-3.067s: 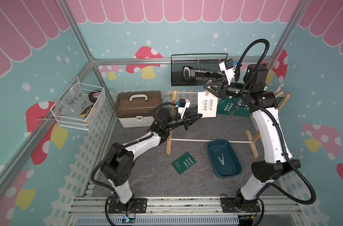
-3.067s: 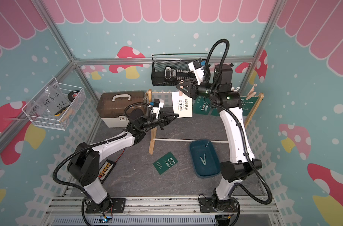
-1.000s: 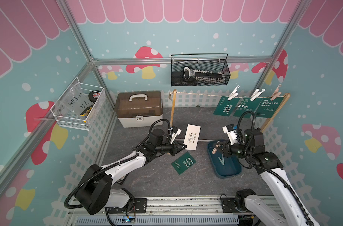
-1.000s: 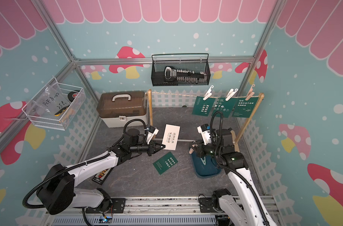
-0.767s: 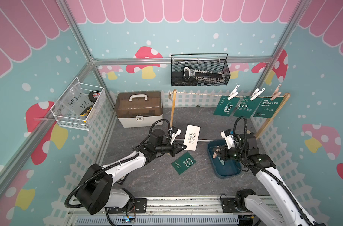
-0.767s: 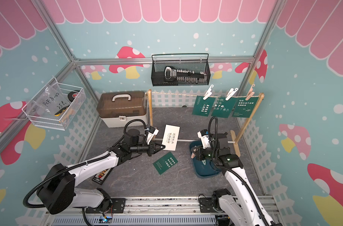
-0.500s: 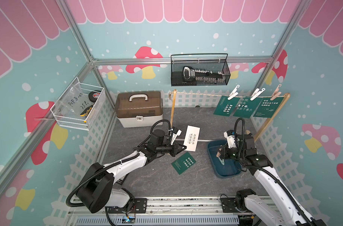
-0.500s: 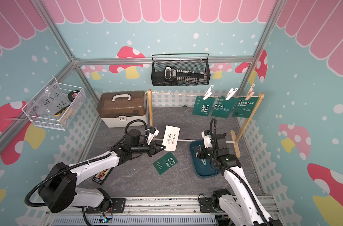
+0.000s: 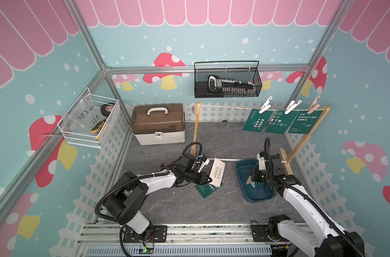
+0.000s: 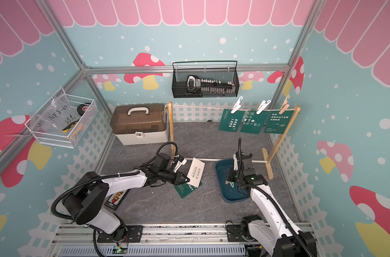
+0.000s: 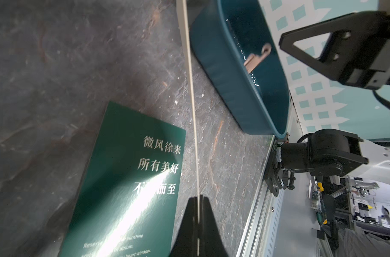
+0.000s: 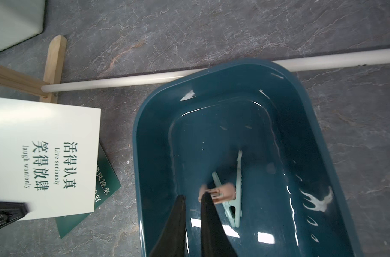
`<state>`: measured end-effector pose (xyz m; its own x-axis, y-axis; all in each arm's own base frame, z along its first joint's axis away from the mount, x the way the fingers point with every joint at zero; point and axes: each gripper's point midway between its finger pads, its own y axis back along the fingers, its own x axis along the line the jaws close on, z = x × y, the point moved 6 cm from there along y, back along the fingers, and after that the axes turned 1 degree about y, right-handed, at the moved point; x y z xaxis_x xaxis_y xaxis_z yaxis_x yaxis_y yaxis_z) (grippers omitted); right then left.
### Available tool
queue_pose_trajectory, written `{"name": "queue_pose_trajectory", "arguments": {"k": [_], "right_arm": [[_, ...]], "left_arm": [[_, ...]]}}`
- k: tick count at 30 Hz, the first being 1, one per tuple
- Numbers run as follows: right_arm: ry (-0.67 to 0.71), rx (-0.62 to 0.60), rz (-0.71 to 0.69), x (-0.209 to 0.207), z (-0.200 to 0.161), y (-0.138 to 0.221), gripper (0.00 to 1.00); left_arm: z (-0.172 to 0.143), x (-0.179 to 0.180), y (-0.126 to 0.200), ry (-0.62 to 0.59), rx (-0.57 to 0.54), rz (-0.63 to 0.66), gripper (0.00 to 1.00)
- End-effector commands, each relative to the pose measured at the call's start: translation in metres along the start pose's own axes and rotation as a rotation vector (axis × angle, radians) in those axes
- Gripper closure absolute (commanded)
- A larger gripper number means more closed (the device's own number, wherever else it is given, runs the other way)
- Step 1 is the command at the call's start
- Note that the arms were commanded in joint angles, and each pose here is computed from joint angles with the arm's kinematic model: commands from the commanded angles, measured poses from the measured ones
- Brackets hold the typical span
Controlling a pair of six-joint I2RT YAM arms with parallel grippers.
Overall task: Remove the postcards from the strings
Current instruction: Place the postcard on the postcard.
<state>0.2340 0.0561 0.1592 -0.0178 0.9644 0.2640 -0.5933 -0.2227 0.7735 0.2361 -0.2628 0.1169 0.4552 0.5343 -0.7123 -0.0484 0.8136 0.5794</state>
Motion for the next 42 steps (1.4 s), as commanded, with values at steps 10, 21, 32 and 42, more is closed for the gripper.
{"name": "queue_pose_trajectory", "arguments": {"k": [10,21,32,42], "right_arm": [[-0.022,0.006,-0.039,-0.007,-0.002,-0.006,0.81],[-0.006,-0.054,0.023,0.004,0.012,0.016,0.79],[0.050,-0.148,0.081,0.023,0.043,0.064,0.79],[0.104,-0.216,0.203,0.048,0.062,0.122,0.82]], "left_arm": [[-0.018,0.001,0.008,0.206,0.057,0.026,1.00],[-0.046,0.015,0.004,0.329,0.112,0.053,0.98],[-0.046,0.010,0.011,0.269,0.107,0.161,0.51],[-0.035,-0.015,0.060,0.153,0.024,0.398,0.35]]}}
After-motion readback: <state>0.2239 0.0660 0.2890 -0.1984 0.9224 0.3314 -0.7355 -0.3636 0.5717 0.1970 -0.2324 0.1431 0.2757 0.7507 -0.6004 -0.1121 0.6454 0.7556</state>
